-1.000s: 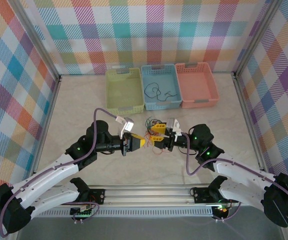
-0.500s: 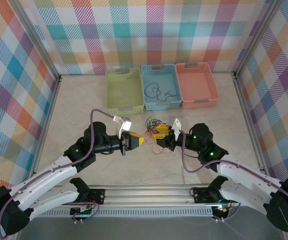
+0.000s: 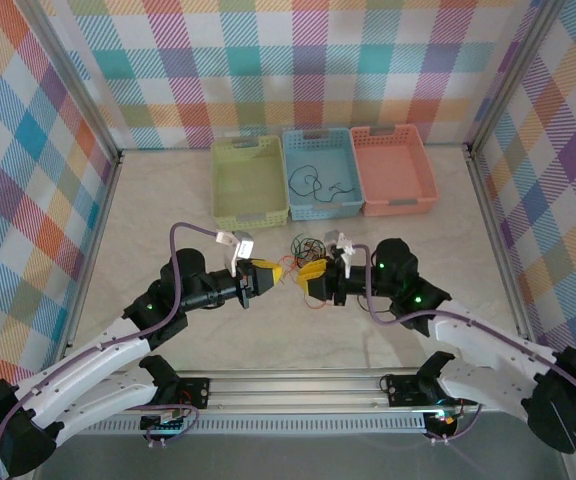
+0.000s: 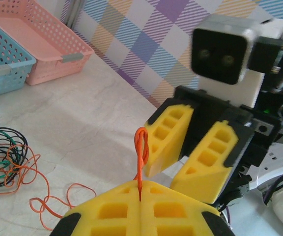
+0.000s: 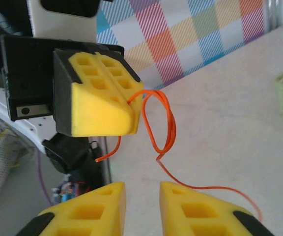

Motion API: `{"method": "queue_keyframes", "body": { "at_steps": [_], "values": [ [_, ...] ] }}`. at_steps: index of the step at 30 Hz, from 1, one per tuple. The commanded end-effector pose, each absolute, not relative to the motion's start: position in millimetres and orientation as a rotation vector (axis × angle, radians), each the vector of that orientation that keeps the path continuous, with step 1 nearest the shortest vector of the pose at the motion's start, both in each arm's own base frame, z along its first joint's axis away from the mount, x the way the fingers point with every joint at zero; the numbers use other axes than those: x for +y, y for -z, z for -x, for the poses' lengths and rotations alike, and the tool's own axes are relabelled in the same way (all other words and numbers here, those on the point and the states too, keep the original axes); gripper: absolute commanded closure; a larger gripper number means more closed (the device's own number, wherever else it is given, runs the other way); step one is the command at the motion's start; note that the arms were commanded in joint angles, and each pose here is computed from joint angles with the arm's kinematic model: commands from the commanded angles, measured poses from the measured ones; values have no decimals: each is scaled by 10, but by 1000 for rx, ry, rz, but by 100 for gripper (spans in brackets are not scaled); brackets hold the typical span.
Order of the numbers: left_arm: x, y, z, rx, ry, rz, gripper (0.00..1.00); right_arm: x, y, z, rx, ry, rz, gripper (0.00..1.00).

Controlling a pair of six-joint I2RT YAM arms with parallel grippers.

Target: Untangle the cables

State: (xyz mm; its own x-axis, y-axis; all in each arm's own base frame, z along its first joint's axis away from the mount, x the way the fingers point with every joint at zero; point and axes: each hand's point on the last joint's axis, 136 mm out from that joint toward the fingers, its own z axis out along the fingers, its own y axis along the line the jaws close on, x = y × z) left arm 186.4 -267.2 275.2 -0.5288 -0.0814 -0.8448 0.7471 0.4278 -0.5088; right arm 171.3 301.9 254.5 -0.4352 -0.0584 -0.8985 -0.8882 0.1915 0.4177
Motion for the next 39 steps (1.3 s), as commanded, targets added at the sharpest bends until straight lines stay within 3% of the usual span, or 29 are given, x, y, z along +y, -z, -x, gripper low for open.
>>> {"method": "queue_keyframes", "body": {
  "at_steps": [1,6,14,19,31,33,36,39],
  "values": [
    [-2678,-2886,-1829,1747,1228,-577,100,3187,-2834,-1748,1688,-1539,814,76],
    [-2653,-2897,-1812,1742,1229,-568,100,3229,-2849,-1850,1698,-1577,722,70],
    [-2659,-2921,-1787,1730,1250,-572,100,3231,-2927,-1956,1678,-1633,595,69],
    [-2642,-2916,-1764,1729,1255,-570,100,3185,-2967,-1986,1671,-1588,575,77],
    [-2624,-2956,-1696,1763,1277,-577,100,3122,-2899,-1782,1629,-1380,882,94],
    [-2614,-2969,-1679,1757,1281,-579,100,3125,-2909,-1734,1606,-1380,926,92],
    [-2617,-2984,-1647,1745,1293,-594,100,3128,-2931,-1646,1569,-1388,996,72],
    [-2612,-2986,-1635,1741,1299,-594,100,3108,-2904,-1675,1578,-1346,995,65]
  ]
}}
